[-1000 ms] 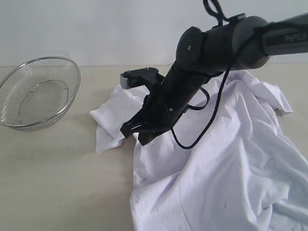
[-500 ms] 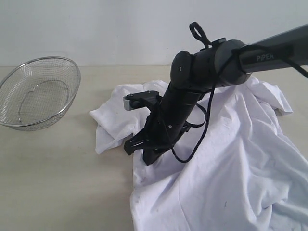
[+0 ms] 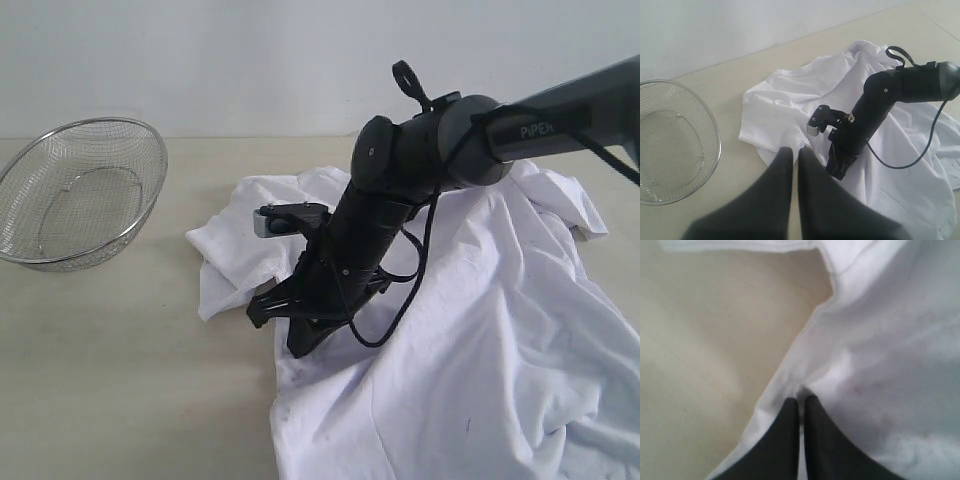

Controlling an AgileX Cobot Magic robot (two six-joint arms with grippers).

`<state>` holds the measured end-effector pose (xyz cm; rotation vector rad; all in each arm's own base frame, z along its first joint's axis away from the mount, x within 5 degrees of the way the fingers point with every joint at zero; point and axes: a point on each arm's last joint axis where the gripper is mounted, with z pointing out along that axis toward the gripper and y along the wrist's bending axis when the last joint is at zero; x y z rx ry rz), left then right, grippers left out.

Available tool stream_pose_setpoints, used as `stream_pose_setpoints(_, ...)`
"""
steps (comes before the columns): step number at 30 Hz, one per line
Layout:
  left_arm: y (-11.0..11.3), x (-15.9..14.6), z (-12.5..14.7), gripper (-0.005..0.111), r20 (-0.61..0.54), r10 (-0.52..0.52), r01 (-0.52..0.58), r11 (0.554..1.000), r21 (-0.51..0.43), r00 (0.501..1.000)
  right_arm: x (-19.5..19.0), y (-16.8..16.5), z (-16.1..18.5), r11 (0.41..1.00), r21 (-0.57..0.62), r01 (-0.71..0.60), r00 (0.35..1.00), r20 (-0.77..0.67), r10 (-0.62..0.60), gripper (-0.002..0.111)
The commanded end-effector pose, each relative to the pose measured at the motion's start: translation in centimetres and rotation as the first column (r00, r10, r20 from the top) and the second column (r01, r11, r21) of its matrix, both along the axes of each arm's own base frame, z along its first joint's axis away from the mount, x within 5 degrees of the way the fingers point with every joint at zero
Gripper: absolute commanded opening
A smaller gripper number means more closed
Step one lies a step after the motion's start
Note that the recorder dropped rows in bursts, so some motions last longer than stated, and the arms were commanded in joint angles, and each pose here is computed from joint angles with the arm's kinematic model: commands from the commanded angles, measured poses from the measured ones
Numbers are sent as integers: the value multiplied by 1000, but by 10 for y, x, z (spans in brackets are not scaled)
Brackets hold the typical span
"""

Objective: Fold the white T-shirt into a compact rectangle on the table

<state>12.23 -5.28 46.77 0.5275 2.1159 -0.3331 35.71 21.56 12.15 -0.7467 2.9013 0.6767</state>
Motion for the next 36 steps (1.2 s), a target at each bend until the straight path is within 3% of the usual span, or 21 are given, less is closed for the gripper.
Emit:
stream_pose_setpoints(1, 0, 0, 0, 4, 12, -2, 2, 1000, -11, 1000, -4, 7, 1, 1000, 8, -28, 1000, -3, 28, 0)
stream_pose_setpoints(20, 0, 0, 0, 4, 14, -5, 5, 1000, -8, 1000, -7, 11, -19, 1000, 14, -21, 998, -64, 22, 0)
stream_pose_setpoints(36, 0, 0, 0, 4, 14, -5, 5, 1000, -8, 1000, -16, 35, -17, 998, 55, -20, 999, -39, 22, 0)
